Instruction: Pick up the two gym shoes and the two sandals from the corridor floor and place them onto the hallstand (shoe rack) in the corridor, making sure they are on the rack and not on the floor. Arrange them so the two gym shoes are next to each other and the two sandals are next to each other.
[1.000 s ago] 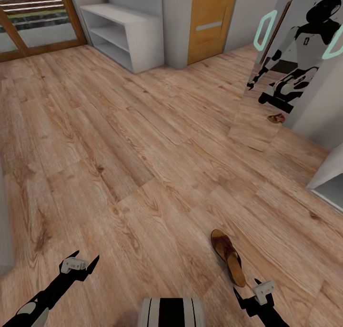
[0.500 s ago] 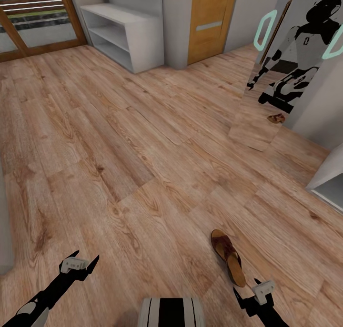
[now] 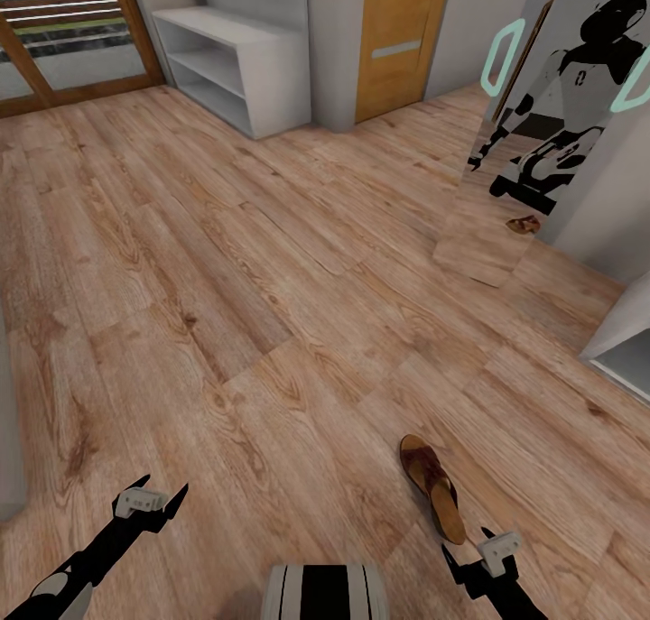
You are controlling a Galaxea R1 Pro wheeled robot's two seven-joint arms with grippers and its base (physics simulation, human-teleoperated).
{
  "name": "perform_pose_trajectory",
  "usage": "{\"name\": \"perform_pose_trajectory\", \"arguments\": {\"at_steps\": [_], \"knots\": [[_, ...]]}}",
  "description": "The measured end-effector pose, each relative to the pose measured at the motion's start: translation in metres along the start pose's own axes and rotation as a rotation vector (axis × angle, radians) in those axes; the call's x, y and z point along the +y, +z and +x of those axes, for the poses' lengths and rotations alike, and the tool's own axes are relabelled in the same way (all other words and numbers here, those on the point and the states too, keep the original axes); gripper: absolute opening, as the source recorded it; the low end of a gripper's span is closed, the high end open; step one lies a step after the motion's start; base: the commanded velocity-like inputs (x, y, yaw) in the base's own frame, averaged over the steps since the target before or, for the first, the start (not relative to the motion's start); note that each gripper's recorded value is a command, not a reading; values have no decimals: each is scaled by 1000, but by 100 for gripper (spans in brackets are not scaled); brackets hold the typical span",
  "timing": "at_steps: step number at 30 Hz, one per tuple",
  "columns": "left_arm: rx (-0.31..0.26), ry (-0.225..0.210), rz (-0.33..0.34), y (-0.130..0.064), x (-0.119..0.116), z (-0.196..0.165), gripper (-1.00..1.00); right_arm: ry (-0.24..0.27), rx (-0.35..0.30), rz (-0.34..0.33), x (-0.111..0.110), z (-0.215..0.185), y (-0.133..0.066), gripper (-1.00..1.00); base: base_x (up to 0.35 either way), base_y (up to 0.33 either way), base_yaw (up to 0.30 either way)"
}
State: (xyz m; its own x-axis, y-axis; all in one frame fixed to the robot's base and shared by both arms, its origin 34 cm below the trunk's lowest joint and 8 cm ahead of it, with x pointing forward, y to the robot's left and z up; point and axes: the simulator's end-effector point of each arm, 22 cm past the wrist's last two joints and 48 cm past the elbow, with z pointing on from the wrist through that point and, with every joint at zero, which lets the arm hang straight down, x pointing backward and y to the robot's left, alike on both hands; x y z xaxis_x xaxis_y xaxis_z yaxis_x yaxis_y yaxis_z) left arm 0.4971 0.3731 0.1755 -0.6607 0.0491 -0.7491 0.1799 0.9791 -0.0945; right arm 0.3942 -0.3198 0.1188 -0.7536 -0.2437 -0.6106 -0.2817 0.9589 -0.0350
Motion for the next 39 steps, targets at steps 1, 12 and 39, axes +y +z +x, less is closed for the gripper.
{"name": "perform_pose_trajectory", "arguments": {"at_steps": [1,12,39], "knots": [[0,0,0,0,0,0,100,0,0,0,0,0,0,100,0,0,0],[0,-1,-1,0,0,0,100,25,-31,37,-15,-18,9,100,0,0,0],[0,-1,-1,0,0,0,100,29,-66,58,-27,-40,21,100,0,0,0]]}}
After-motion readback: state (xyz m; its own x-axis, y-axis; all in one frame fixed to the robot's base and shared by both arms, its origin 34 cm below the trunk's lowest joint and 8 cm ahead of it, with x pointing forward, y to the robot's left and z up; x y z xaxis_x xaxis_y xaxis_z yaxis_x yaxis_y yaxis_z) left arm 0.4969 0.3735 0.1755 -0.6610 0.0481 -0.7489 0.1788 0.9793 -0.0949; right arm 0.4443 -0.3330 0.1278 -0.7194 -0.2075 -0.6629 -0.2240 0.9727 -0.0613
